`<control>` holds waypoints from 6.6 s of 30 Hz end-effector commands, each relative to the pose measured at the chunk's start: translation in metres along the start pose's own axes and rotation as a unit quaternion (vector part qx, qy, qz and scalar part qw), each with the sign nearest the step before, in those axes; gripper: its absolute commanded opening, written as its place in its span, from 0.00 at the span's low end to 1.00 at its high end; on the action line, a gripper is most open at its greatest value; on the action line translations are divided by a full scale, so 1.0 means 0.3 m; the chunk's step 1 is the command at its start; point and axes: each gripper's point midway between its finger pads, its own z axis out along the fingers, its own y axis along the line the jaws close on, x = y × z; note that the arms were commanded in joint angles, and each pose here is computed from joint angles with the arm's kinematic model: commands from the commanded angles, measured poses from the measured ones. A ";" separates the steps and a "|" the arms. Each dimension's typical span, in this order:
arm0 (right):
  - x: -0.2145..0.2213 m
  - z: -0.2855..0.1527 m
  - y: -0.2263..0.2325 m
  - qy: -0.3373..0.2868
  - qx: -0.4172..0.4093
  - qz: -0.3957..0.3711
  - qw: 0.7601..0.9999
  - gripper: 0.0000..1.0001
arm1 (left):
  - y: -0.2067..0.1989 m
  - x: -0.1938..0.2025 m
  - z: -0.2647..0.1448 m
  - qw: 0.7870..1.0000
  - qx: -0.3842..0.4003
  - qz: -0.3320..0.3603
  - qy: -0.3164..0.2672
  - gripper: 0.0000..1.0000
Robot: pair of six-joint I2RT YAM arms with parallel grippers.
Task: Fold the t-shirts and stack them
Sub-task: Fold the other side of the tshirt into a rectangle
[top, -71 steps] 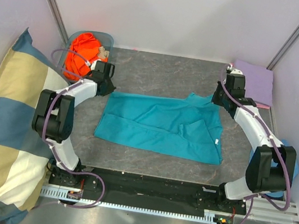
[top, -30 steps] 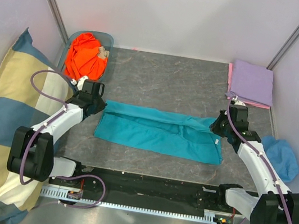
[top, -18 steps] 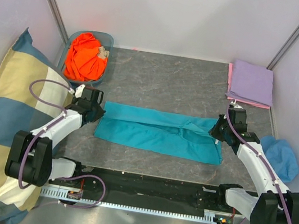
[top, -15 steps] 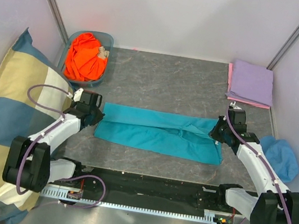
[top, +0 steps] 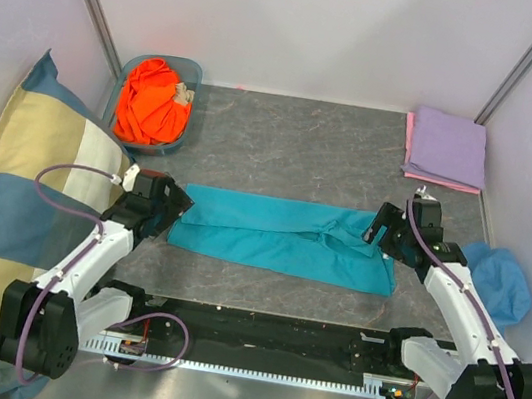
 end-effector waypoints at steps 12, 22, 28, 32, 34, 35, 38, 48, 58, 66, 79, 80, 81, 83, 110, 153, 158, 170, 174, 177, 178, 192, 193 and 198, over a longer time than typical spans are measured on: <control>-0.116 0.040 0.190 -0.047 -0.133 -0.007 0.990 0.98 | -0.172 -0.129 -0.032 0.995 0.074 0.043 -0.052 1.00; -0.180 0.179 0.394 -0.019 -0.226 -0.041 0.973 0.98 | -0.162 -0.086 -0.003 0.995 0.074 0.056 -0.025 1.00; -0.138 0.222 0.496 0.001 -0.273 -0.056 0.960 0.98 | -0.137 -0.063 0.000 0.996 0.072 0.057 -0.018 1.00; -0.074 0.229 0.542 0.029 -0.293 -0.073 0.953 0.98 | -0.132 -0.061 0.008 0.996 0.068 0.058 -0.017 1.00; -0.050 0.231 0.550 0.037 -0.294 -0.078 0.952 0.98 | -0.130 -0.056 0.012 0.996 0.067 0.059 -0.015 1.00; -0.035 0.233 0.545 0.043 -0.293 -0.078 0.952 0.98 | -0.127 -0.054 0.014 0.996 0.066 0.059 -0.014 1.00; -0.003 0.221 0.542 0.055 -0.294 -0.080 0.951 0.98 | -0.125 -0.049 0.020 0.996 0.064 0.059 -0.011 1.00; 0.052 0.102 0.495 0.055 -0.276 -0.078 0.957 0.98 | -0.122 -0.047 0.022 0.996 0.064 0.061 -0.011 1.00; 0.154 0.070 0.399 0.075 -0.246 -0.066 0.964 0.98 | -0.108 -0.035 0.022 0.996 0.062 0.063 -0.007 1.00; 0.241 0.027 0.333 0.091 -0.237 -0.046 0.966 0.98 | -0.095 -0.033 0.018 0.996 0.060 0.066 -0.010 1.00; 0.088 -0.152 0.354 -0.017 -0.250 -0.049 0.967 0.98 | -0.123 -0.041 0.021 0.995 0.069 0.066 -0.008 1.00; 0.075 -0.123 0.343 -0.019 -0.231 -0.052 0.971 0.98 | -0.127 -0.042 0.021 0.995 0.070 0.066 -0.007 1.00; 0.064 -0.108 0.343 -0.022 -0.223 -0.057 0.973 0.98 | -0.128 -0.040 0.020 0.995 0.071 0.068 -0.006 1.00; 0.040 -0.044 0.341 -0.026 -0.201 -0.074 0.977 0.98 | -0.126 -0.040 0.019 0.995 0.072 0.068 -0.006 1.00; -0.157 0.195 0.434 -0.053 -0.143 -0.139 0.979 0.98 | -0.122 -0.014 0.029 0.994 0.075 0.073 0.009 1.00; 0.226 0.026 0.253 0.062 -0.180 -0.058 0.980 0.98 | -0.115 -0.010 0.033 0.995 0.073 0.073 0.010 1.00; 0.171 -0.067 0.267 0.025 -0.191 -0.051 0.980 0.98 | -0.118 -0.011 0.033 0.995 0.074 0.073 0.010 1.00; 0.035 -0.110 0.046 -0.068 0.011 0.001 0.998 0.98 | -0.138 -0.005 0.032 0.993 0.089 0.074 0.016 1.00; 0.048 -0.118 0.009 -0.074 0.033 0.028 0.996 0.98 | -0.254 0.055 -0.009 0.976 0.188 0.096 0.056 1.00; 0.044 -0.131 -0.004 -0.091 0.036 0.063 0.993 0.98 | -0.344 0.117 -0.056 0.961 0.232 0.127 0.074 1.00; 0.041 -0.136 -0.004 -0.098 0.032 0.073 0.992 0.98 | -0.366 0.145 -0.063 0.957 0.238 0.142 0.082 1.00; 0.065 -0.103 0.048 -0.088 -0.013 0.109 0.990 0.91 | -0.669 0.759 -0.167 0.866 0.346 0.285 0.223 0.89; 0.068 -0.102 0.046 -0.087 -0.012 0.108 0.990 0.88 | -0.690 0.777 -0.170 0.863 0.351 0.287 0.224 0.88; 0.069 -0.100 0.039 -0.087 -0.007 0.109 0.990 0.78 | -0.721 0.891 -0.153 0.854 0.352 0.307 0.231 0.84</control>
